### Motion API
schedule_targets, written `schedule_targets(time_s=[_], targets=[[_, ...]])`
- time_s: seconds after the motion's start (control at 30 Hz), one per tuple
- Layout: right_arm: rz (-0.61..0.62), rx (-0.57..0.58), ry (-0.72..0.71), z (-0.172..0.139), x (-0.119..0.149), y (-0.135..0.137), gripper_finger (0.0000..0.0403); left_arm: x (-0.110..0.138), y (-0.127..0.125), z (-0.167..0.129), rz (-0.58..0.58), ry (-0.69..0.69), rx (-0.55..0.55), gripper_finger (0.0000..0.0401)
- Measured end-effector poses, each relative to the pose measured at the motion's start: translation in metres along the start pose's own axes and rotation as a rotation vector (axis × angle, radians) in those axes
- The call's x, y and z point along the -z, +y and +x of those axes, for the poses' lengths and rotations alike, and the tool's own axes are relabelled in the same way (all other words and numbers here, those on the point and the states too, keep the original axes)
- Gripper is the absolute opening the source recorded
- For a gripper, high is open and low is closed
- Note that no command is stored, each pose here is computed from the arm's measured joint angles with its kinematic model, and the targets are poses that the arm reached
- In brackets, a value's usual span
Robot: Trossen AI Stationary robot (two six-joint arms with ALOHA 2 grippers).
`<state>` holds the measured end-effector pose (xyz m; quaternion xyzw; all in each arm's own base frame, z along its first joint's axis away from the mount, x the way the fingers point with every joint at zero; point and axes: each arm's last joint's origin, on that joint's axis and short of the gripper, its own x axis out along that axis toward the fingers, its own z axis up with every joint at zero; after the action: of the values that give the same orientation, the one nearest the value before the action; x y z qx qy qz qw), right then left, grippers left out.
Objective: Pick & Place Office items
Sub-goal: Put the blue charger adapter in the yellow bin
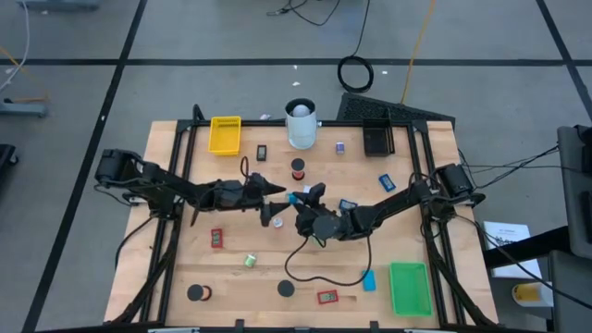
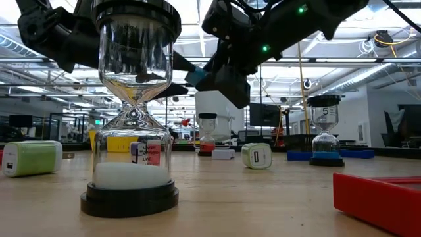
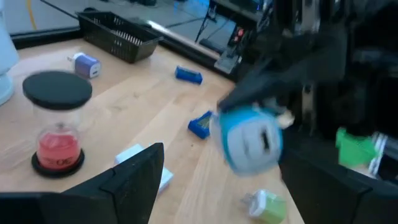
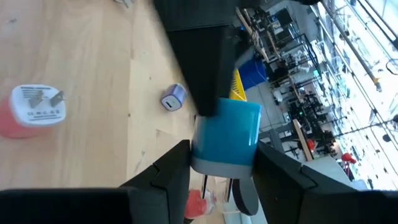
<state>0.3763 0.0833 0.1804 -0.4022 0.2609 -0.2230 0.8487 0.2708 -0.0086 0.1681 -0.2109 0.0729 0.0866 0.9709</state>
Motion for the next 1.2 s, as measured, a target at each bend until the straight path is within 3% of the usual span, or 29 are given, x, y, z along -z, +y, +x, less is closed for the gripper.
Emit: schedule_targets(time_s=[0.57, 1.2], targets=[[-0.021, 0.003, -0.046, 0.001, -0.004, -0.003, 0.0143, -0.003, -0.003, 0.006, -0.027, -0.004, 0.008, 0.0311], [-0.050, 0.012, -0.038, 0.003, -0.002, 0.009, 0.0157, 0.003, -0.004, 0.016, 0.013, 0.031, 0.026, 0.0141]])
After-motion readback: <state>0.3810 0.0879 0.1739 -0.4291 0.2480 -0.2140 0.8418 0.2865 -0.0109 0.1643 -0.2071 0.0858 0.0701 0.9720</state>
